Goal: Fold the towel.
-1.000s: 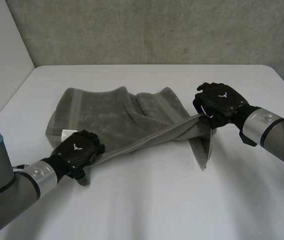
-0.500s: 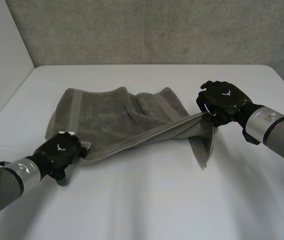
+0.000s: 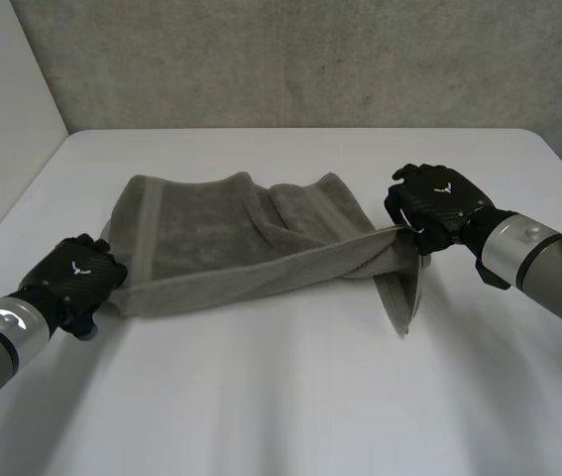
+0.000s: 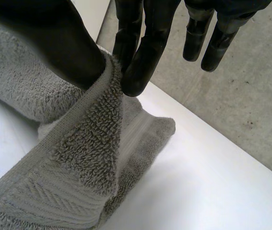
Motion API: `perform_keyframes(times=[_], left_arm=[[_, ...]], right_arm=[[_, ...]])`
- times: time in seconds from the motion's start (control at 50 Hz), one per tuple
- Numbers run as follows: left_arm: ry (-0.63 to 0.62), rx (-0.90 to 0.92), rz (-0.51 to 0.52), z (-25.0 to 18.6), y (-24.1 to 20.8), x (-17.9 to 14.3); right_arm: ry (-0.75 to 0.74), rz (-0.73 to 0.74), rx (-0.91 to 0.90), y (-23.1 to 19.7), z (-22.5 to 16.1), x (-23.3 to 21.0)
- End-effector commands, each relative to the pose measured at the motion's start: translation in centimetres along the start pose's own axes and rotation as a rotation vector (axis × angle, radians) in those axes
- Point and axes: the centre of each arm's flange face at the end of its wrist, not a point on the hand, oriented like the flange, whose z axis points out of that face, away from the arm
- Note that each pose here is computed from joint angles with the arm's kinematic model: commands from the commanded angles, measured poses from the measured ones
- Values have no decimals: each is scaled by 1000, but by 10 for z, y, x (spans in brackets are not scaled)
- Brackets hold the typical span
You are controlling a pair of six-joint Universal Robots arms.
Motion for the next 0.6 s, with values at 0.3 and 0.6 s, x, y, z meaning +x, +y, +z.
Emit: perform_keyframes(times=[0.3,0.6], left_arm=[[34,7,-7,8,3,10],[50,54,-83,9,-10,0]], right_arm=[[-7,9,-16,4,0,-4],[-28,40,-70,7,-6,-9]])
